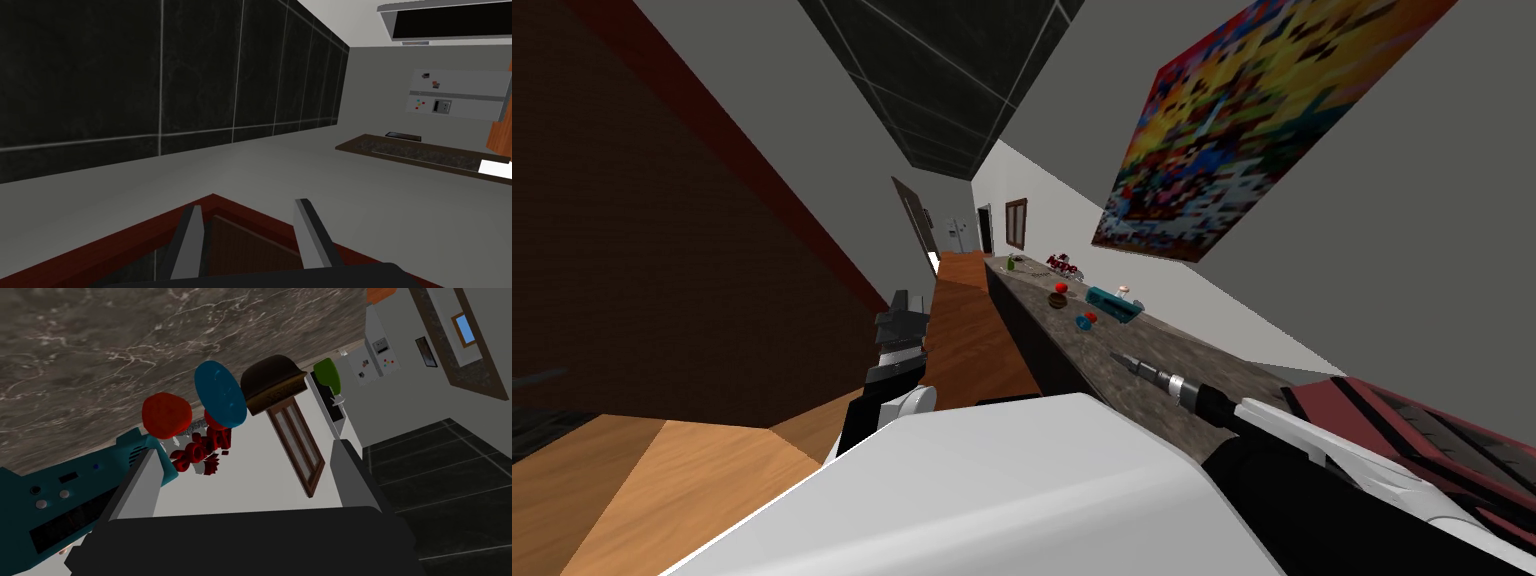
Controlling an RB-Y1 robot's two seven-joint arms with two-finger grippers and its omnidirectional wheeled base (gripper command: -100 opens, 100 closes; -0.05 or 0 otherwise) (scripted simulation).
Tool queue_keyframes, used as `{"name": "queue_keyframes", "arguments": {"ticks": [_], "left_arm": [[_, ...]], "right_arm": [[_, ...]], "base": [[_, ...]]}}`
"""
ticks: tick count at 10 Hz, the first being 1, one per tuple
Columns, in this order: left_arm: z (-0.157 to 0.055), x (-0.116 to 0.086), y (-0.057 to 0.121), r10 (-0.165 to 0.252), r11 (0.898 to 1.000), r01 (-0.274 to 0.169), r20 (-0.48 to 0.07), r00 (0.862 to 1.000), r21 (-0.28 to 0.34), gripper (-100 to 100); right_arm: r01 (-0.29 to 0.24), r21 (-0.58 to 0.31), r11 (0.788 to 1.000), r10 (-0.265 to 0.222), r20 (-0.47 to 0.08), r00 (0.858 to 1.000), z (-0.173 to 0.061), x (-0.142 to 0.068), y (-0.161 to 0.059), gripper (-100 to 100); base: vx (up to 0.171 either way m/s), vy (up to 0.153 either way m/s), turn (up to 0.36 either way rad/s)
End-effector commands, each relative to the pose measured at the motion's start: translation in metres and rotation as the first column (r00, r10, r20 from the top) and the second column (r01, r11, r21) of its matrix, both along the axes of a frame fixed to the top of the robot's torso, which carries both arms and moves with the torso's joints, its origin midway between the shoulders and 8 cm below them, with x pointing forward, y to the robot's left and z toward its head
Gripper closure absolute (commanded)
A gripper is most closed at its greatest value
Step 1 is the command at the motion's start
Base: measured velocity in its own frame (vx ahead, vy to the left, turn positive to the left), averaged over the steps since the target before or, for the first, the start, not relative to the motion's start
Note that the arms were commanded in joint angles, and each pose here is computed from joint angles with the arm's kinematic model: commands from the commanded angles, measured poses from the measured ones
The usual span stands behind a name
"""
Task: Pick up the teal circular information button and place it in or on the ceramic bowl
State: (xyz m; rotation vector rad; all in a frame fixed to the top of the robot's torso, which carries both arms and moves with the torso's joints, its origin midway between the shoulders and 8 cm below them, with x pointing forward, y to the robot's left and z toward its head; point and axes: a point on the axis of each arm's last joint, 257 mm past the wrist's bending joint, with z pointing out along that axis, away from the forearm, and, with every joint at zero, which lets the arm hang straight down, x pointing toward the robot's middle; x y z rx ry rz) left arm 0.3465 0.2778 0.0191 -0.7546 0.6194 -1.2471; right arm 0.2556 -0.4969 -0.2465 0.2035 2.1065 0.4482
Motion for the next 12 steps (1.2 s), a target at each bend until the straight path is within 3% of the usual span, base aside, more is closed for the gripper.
{"name": "queue_keyframes", "arguments": {"ticks": [1,4,7,10,11,12], "left_arm": [[0.0,0.0,0.0,0.0,1.0,0.0,0.0,1.0,0.0,0],[0.0,0.0,0.0,0.0,1.0,0.0,0.0,1.0,0.0,0],[0.0,0.0,0.0,0.0,1.0,0.0,0.0,1.0,0.0,0],[0.0,0.0,0.0,0.0,1.0,0.0,0.0,1.0,0.0,0],[0.0,0.0,0.0,0.0,1.0,0.0,0.0,1.0,0.0,0],[0.0,0.0,0.0,0.0,1.0,0.0,0.0,1.0,0.0,0]], "right_arm": [[-0.02,-0.018,1.0,0.019,-0.014,1.0,0.002,0.003,-0.001,-100],[-0.053,-0.095,0.994,0.043,-0.107,0.993,-0.005,-0.013,-0.029,-100],[-0.105,-0.144,0.984,0.081,-0.165,0.983,-0.005,-0.015,-0.04,-100],[-0.155,-0.202,0.967,0.101,-0.255,0.962,-0.008,-0.026,-0.062,-100],[-0.17,-0.207,0.963,0.113,-0.26,0.959,-0.007,-0.023,-0.061,-100],[-0.187,-0.227,0.956,0.115,-0.299,0.947,-0.009,-0.03,-0.072,-100]], "base": [[0.009,0.004,0.004],[0.025,0.013,0.068],[0.038,0.016,0.048],[0.039,0.02,0.06],[0.044,0.018,0.041],[0.056,0.023,0.073]]}}
